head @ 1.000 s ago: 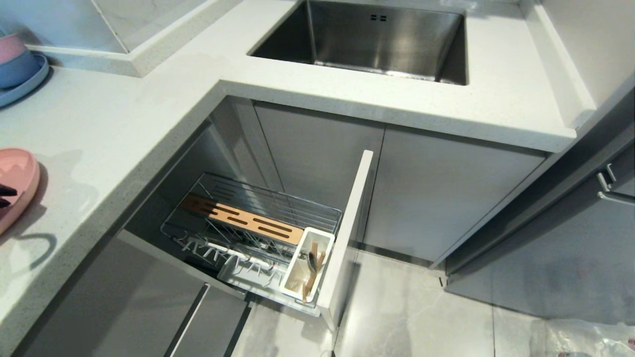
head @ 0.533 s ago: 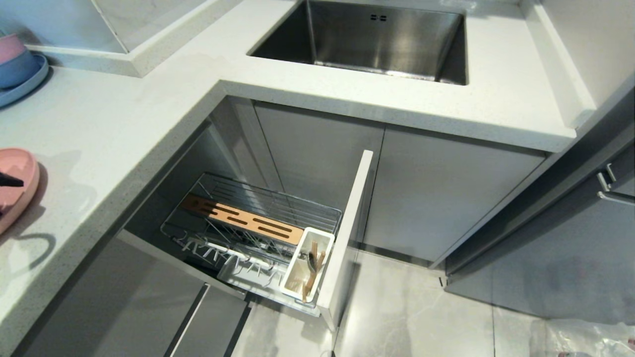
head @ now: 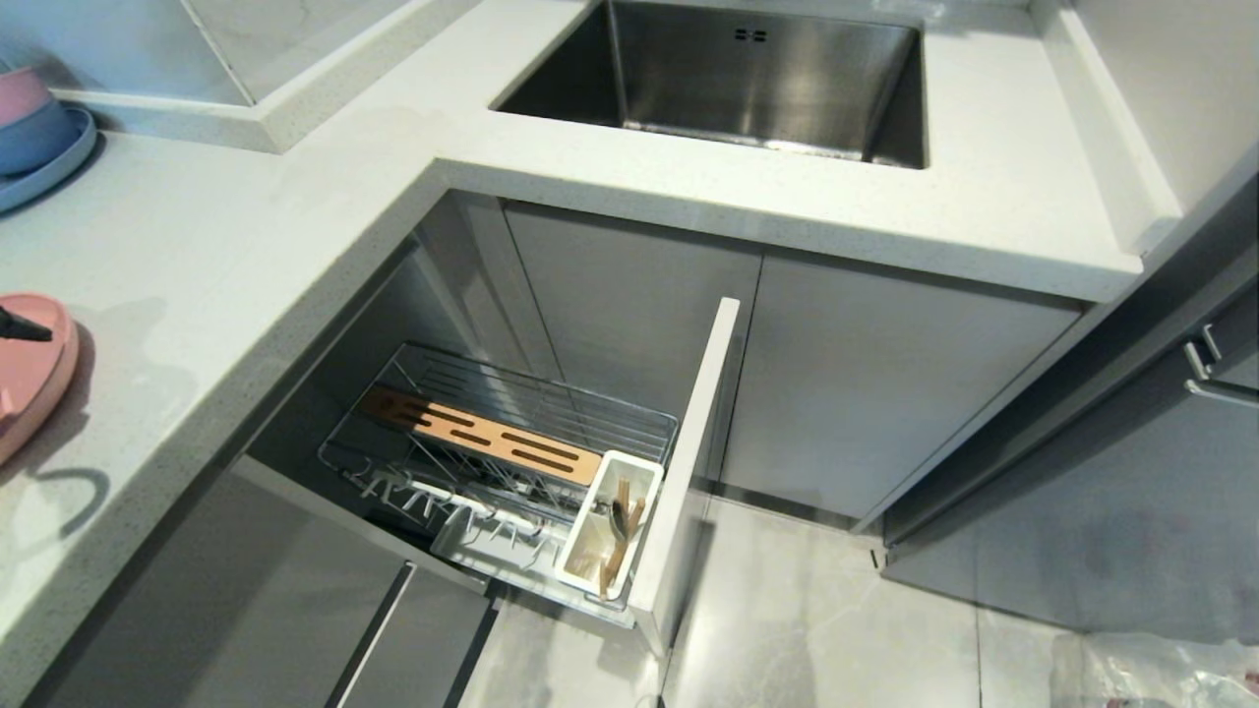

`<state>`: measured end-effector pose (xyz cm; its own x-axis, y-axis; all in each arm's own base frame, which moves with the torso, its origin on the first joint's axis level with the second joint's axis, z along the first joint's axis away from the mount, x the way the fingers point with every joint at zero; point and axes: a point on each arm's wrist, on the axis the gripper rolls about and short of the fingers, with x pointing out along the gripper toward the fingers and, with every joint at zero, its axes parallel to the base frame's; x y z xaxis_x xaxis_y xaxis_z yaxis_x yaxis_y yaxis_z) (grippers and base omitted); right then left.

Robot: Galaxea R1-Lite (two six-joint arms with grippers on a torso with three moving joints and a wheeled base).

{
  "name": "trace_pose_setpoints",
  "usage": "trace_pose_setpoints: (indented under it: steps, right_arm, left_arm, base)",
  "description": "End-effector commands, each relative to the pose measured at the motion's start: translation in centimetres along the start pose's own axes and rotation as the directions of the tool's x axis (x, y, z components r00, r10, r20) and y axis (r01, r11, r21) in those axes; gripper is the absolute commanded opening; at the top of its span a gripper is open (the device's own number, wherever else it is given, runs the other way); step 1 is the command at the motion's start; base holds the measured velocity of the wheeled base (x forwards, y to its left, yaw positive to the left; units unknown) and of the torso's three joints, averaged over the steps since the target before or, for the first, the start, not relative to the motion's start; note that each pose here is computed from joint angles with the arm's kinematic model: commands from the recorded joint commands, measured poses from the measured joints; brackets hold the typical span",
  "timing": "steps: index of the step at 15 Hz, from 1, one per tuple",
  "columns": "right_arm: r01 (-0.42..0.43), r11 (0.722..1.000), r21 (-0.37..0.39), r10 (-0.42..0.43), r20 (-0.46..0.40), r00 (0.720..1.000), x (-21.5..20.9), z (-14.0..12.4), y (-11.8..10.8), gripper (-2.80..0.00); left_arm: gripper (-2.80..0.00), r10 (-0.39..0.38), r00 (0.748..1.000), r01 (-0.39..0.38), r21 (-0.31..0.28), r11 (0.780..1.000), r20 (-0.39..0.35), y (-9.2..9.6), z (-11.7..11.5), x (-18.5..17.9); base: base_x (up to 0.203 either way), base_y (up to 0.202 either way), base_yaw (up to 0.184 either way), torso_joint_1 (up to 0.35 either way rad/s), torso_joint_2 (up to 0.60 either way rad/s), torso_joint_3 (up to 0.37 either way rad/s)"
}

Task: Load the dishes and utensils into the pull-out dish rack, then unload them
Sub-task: Take the chopsticks out of the cupboard

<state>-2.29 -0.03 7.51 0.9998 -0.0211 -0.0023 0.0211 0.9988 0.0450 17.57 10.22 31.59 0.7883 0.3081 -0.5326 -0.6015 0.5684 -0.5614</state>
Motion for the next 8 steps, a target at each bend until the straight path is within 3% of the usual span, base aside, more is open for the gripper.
trace_pose_setpoints:
  steps: [1, 6, 7, 8]
  right_arm:
    - [0.001, 1.000, 0.000, -0.001, -0.002, 1.000, 0.0, 0.0, 0.0, -2.80]
    - [-0.001, 1.000, -0.001, 0.001, -0.002, 1.000, 0.0, 0.0, 0.0, -2.80]
    - [-0.001, 1.000, -0.001, 0.001, -0.002, 1.000, 0.0, 0.0, 0.0, -2.80]
    - [-0.001, 1.000, 0.000, 0.001, -0.002, 1.000, 0.0, 0.0, 0.0, -2.80]
  left_arm:
    - [0.00, -0.019, 1.000, 0.019, 0.001, 1.000, 0.019, -0.2, -0.1, -1.1]
    - [0.00, -0.090, 0.994, 0.088, 0.034, 0.996, 0.055, -0.9, -0.9, -3.8]
    - [-2.80, -0.113, 0.991, 0.109, 0.049, 0.993, 0.066, -1.1, -1.2, -4.6]
    - [-2.80, -0.138, 0.987, 0.133, 0.064, 0.989, 0.079, -1.3, -1.5, -5.6]
  base:
    - [0.000, 0.000, 0.000, 0.000, 0.00, 0.000]
    - [0.000, 0.000, 0.000, 0.000, 0.00, 0.000]
    - [0.000, 0.000, 0.000, 0.000, 0.00, 0.000]
    - [0.000, 0.000, 0.000, 0.000, 0.00, 0.000]
